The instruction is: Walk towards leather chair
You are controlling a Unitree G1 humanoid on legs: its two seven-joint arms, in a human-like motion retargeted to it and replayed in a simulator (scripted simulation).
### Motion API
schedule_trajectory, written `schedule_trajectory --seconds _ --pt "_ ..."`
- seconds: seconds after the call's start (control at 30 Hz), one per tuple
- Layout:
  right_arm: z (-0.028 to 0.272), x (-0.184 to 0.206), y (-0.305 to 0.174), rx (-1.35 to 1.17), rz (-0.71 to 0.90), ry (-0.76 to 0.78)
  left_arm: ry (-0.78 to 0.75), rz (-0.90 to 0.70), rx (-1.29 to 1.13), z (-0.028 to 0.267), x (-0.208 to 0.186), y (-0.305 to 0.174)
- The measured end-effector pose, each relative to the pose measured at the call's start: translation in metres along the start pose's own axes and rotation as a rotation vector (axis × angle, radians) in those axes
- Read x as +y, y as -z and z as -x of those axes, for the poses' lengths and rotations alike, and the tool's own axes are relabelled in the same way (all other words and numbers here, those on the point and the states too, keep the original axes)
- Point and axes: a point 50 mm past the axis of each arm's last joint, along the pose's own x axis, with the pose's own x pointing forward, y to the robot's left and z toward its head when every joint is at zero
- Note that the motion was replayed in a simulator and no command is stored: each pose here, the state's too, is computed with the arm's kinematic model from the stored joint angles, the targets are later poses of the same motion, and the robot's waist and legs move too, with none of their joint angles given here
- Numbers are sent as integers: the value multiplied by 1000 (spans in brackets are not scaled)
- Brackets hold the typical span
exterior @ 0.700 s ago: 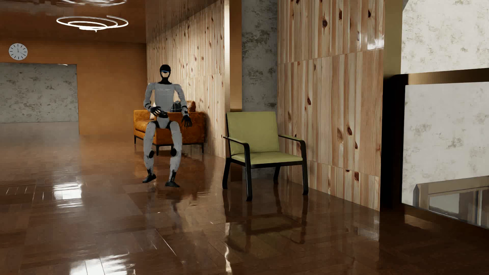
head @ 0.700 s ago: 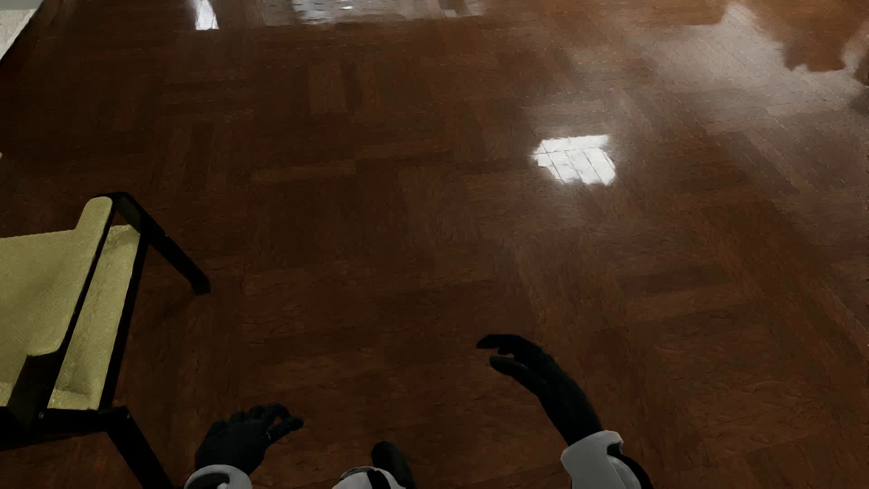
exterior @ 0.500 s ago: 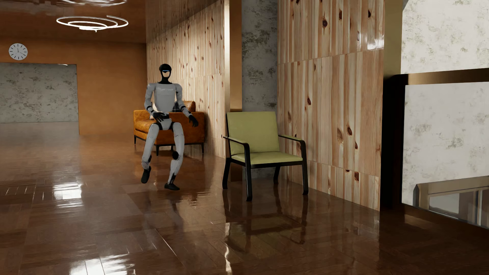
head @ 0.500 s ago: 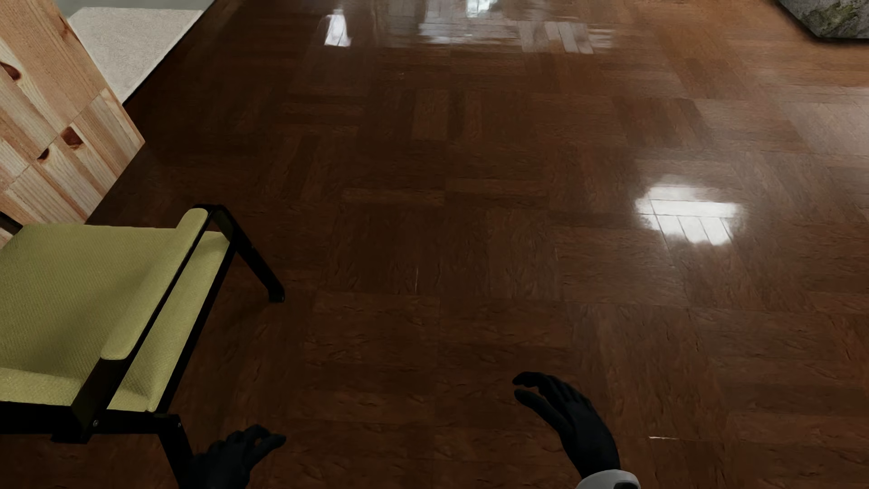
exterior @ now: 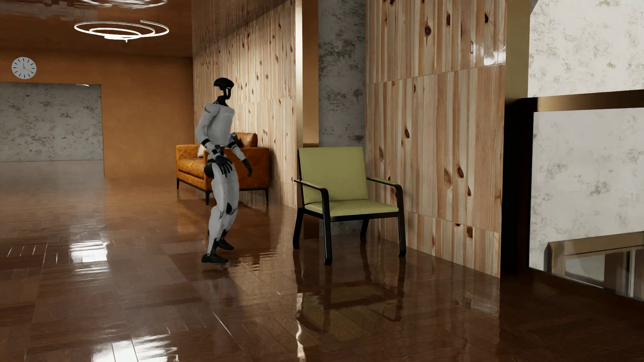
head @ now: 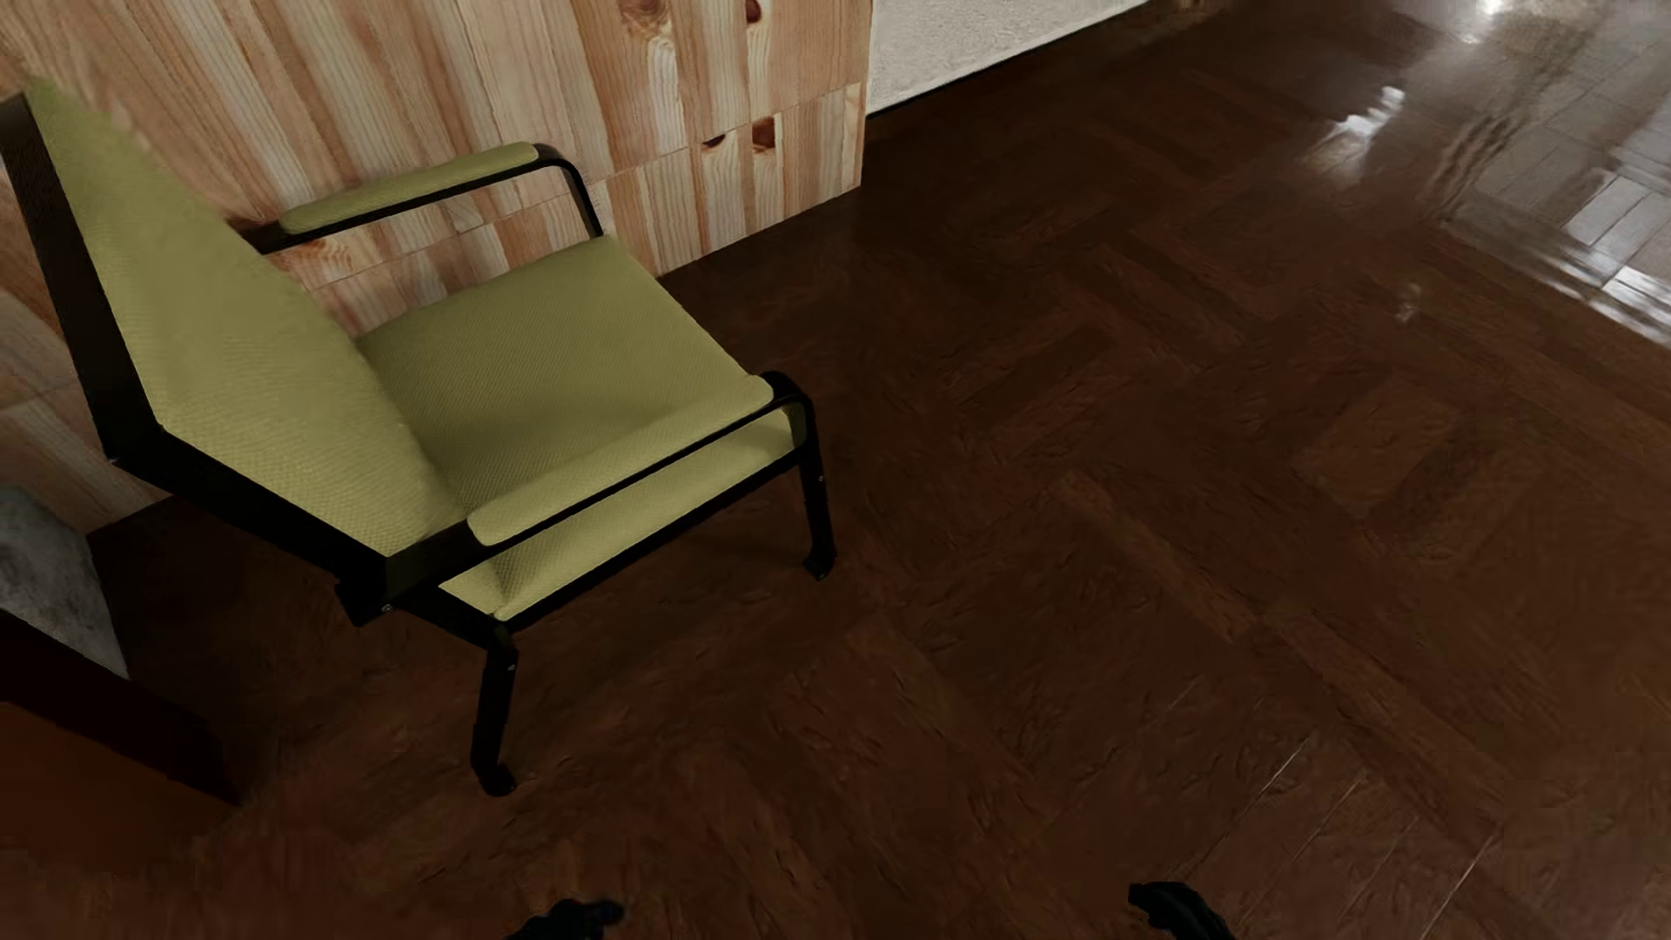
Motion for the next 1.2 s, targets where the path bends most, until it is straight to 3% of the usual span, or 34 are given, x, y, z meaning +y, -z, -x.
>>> schedule_trajectory --seconds 0.13,0.3,0.4,0.57,0.9,1.0,1.2 --pt "-21 10 11 105 78 -140 86 116 315 2 -26 57" --pt "-28 8 37 306 65 -138 321 30 292 17 -61 71" --pt "-25 12 42 322 76 -152 374 17 270 22 -69 69" --pt "-16 17 46 352 -39 -125 279 3 205 12 -56 47" --pt "4 20 65 433 -99 -145 -48 14 -105 -8 16 -24" --pt "8 26 68 461 -130 -144 -46 -2 -121 -7 17 -28" --pt "-6 32 43 335 3 -206 73 -82 3 -2 -8 4"
